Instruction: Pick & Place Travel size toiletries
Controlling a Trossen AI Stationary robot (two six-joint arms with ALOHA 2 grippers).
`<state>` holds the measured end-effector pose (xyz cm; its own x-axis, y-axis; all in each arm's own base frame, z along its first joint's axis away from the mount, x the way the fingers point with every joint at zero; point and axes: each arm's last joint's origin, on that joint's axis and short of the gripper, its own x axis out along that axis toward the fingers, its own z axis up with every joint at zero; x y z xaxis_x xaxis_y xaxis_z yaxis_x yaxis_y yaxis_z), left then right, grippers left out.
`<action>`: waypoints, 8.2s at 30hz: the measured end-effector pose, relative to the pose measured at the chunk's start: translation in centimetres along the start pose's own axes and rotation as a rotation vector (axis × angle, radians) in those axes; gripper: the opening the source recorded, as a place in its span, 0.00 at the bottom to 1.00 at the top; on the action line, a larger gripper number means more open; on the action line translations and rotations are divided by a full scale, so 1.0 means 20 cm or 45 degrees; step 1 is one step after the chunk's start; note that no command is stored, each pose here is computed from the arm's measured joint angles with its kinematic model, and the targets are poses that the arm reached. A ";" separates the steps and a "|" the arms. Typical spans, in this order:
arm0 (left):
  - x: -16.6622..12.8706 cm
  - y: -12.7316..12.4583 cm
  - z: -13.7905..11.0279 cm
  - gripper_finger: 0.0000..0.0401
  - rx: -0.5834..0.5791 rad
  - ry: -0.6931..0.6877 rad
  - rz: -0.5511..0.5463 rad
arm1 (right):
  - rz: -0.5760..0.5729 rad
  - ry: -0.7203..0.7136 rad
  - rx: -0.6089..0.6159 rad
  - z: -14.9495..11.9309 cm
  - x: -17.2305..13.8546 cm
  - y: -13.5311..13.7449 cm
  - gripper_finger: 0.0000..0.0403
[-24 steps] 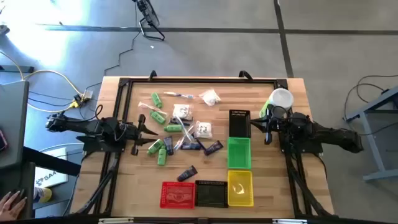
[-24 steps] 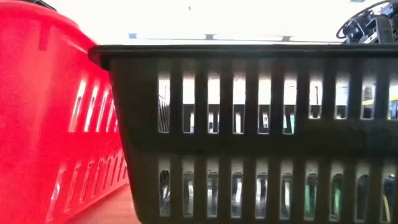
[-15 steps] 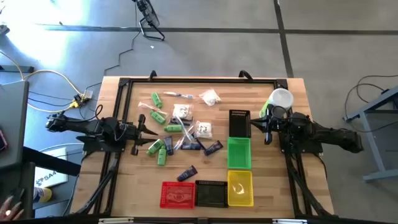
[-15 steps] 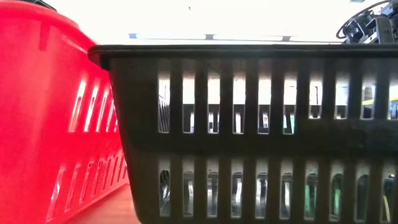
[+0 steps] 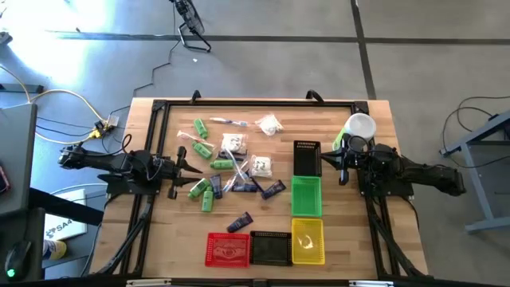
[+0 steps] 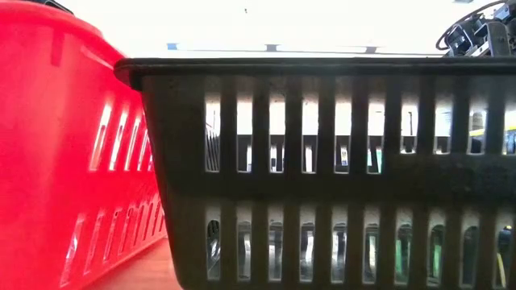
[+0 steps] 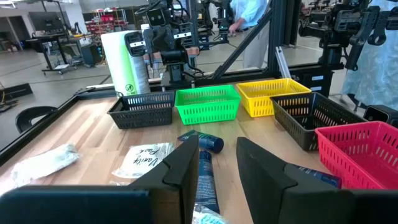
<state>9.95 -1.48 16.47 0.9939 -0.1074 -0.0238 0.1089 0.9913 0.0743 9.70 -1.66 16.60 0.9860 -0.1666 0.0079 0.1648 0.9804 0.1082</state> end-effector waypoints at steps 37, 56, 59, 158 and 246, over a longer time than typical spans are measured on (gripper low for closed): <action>0.00 0.00 0.00 0.26 0.000 0.000 0.000 | 0.000 0.000 0.000 0.00 0.00 0.00 0.03; 0.00 0.00 0.00 0.26 0.000 0.000 -0.001 | 0.000 0.000 0.000 0.00 0.00 0.00 0.03; 0.00 0.00 0.00 0.26 0.000 0.000 -0.001 | 0.001 0.000 0.000 0.00 0.00 0.00 0.03; 0.00 0.00 0.00 0.26 0.000 -0.001 0.000 | 0.000 0.000 -0.010 0.00 0.00 0.00 0.03; 0.00 0.01 0.00 0.26 -0.146 -0.008 0.052 | 0.038 0.096 0.086 0.15 0.17 0.17 0.01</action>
<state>9.96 -1.36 16.53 0.9976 -0.0667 -0.0170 0.0660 0.9970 -0.0396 13.61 0.86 19.92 0.9900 -0.1263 -0.0626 0.1355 0.9750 0.1759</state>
